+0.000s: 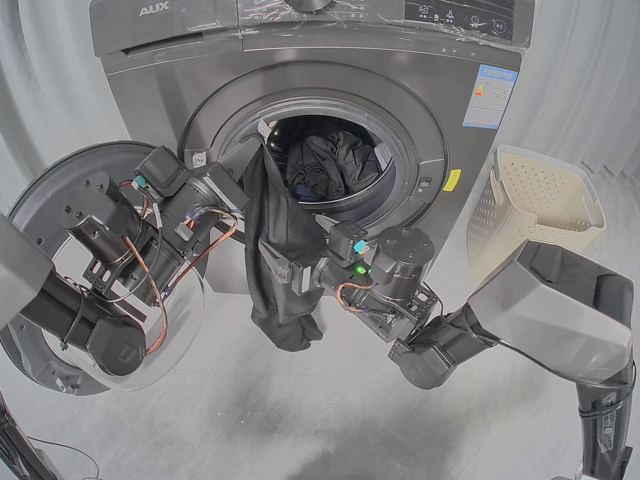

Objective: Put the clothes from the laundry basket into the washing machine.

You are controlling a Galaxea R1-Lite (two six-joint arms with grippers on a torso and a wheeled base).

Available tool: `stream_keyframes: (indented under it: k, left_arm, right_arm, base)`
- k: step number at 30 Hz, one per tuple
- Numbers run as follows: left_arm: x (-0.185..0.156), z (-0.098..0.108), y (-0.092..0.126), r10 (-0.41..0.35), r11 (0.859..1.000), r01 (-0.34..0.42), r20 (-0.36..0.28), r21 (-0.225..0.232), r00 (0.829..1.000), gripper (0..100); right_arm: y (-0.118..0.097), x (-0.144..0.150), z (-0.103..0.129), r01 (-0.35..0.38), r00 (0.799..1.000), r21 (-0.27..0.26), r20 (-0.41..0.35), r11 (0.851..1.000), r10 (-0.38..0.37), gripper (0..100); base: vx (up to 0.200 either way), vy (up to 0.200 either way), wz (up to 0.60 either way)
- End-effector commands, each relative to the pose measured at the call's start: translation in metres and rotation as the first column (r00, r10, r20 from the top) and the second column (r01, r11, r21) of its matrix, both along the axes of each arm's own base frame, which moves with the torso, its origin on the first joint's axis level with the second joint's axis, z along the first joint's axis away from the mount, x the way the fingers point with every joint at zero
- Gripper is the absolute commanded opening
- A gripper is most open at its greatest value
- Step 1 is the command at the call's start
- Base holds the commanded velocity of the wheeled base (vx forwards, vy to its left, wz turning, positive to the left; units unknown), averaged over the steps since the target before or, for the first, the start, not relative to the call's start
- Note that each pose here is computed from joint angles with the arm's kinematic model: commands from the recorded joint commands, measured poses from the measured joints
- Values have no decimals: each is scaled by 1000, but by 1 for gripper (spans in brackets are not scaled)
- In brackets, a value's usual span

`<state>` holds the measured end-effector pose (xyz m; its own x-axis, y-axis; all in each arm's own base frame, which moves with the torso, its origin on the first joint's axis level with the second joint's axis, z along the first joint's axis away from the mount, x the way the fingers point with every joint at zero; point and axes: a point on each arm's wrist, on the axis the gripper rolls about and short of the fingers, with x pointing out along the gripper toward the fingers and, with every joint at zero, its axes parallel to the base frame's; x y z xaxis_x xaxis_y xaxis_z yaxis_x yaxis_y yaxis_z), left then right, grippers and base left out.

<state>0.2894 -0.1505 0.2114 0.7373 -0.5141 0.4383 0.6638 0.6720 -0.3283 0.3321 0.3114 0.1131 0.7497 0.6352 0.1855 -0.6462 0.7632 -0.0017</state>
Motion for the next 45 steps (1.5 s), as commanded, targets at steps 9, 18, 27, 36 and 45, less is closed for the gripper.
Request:
stream_keyframes:
  k: [9,18,27,36,45]
  left_arm:
    - [0,1,1,0,1000,0,5,-5,1000,0]
    - [0,1,1,0,1000,0,4,-4,1000,0]
    - [0,0,0,0,1000,0,3,-4,1000,0]
    - [0,0,0,-1,1000,1,0,-4,1000,0]
    - [3,-1,5,14,1000,-14,-2,-2,1000,0]
  right_arm:
    - [-33,27,-12,120,992,-27,-31,992,-121,100]
    - [-40,29,-6,133,991,-22,-21,991,-134,100]
    - [-20,25,-19,89,996,-28,-28,996,-89,100]
    - [-20,29,-18,92,996,-13,-15,996,-92,0]
    - [-51,13,29,124,992,13,25,992,-124,0]
  base:
    - [0,0,0]
    - [0,0,0]
    - [0,0,0]
    - [0,0,0]
    - [0,0,0]
